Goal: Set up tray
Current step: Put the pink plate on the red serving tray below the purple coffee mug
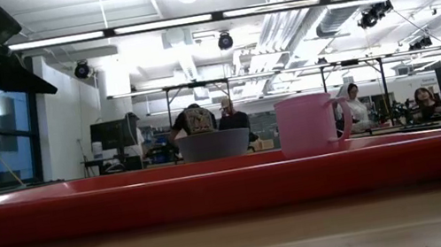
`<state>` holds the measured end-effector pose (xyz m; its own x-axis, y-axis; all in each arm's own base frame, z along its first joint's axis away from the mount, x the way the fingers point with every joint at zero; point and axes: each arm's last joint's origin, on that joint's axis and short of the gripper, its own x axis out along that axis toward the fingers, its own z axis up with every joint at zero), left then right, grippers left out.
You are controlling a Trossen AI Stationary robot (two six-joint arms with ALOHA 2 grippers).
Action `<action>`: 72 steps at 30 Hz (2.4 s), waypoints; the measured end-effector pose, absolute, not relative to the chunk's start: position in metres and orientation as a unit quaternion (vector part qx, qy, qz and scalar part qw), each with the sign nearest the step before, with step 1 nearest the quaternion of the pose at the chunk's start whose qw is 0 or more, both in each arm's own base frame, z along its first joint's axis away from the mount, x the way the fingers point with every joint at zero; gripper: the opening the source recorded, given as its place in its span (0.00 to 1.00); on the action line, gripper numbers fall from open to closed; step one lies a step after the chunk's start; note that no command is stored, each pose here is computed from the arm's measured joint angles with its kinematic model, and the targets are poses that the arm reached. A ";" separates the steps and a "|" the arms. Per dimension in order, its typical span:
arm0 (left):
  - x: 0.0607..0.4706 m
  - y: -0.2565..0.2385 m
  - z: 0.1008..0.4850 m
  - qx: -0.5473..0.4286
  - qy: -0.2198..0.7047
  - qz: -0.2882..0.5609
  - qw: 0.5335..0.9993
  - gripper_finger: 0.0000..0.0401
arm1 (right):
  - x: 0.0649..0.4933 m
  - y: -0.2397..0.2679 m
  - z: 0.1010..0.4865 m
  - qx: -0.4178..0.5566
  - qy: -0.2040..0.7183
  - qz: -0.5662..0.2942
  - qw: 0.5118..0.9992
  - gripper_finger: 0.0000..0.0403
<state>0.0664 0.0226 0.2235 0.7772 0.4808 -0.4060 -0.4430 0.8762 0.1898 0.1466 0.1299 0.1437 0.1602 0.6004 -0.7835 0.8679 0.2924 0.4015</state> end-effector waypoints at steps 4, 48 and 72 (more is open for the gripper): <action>0.067 0.022 0.224 0.045 0.221 0.227 0.947 0.10 | 0.147 0.131 0.139 0.575 0.649 -0.145 0.477 0.53; 0.069 0.022 0.227 0.072 0.213 0.218 0.950 0.10 | 0.157 0.148 0.123 0.551 0.692 -0.095 0.456 0.00; 0.069 0.022 0.227 0.068 0.212 0.219 0.950 0.10 | 0.142 0.151 0.185 0.599 0.611 0.027 0.517 0.00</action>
<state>0.0687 0.0219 0.2272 0.8142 0.4453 -0.3725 -0.3875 0.8946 0.2225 0.1422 0.1510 0.1846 0.2527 0.7592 -0.5998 0.7036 0.2813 0.6525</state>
